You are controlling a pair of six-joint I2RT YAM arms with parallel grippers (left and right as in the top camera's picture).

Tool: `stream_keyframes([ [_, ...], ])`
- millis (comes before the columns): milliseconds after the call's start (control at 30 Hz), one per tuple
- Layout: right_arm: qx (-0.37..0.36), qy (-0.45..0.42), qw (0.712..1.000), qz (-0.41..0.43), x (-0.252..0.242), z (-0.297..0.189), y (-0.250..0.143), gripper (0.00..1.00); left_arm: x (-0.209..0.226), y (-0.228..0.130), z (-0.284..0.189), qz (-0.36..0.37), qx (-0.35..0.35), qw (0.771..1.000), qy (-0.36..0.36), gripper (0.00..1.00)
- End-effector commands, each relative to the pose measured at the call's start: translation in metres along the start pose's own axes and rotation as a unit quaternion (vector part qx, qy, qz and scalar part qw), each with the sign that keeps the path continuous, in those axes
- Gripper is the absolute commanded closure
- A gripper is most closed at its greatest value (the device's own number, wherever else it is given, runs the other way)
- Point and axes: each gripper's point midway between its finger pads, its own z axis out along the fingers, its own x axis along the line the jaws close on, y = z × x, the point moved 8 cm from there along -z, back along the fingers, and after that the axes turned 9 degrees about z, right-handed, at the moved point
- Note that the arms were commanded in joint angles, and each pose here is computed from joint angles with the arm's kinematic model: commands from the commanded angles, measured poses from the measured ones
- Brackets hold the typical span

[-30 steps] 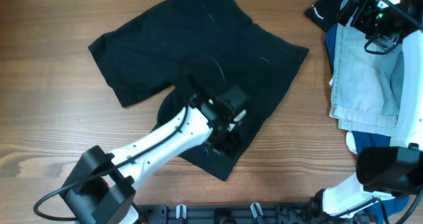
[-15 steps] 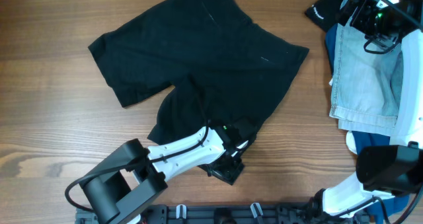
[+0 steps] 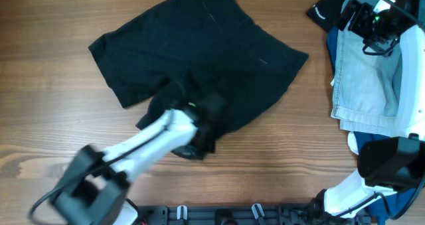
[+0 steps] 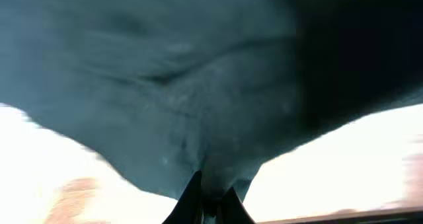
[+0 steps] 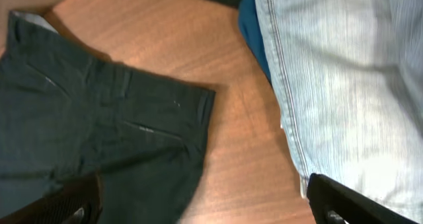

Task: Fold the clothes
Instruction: 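Grasp the bottom of the shorts with the left gripper and lift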

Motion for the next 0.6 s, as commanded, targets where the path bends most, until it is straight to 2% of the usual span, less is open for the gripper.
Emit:
stream_keyframes([
  [0,0.036,-0.011,0.999,0.013,-0.002,0.014,-0.009,0.0,0.053,0.012,-0.04,-0.105,-0.082,0.991,0.018,0.96],
  [67,0.062,-0.023,0.997,0.032,-0.006,0.034,-0.02,0.01,0.075,0.013,-0.055,-0.146,-0.11,0.983,0.015,0.96],
  [167,0.094,-0.024,0.994,0.049,-0.009,0.076,-0.04,0.03,0.077,0.008,-0.062,-0.146,-0.116,0.982,0.014,0.96],
  [367,0.13,-0.013,0.991,0.035,0.0,0.151,-0.101,0.2,0.063,0.005,-0.06,-0.115,-0.116,0.986,0.013,0.96],
  [433,0.108,-0.031,0.993,0.032,0.004,0.172,-0.12,0.32,0.063,0.005,-0.06,-0.115,-0.116,0.986,0.015,0.96],
  [567,0.076,-0.021,0.996,0.037,0.003,0.194,-0.132,0.45,0.063,0.005,-0.06,-0.115,-0.115,0.987,0.015,0.96],
])
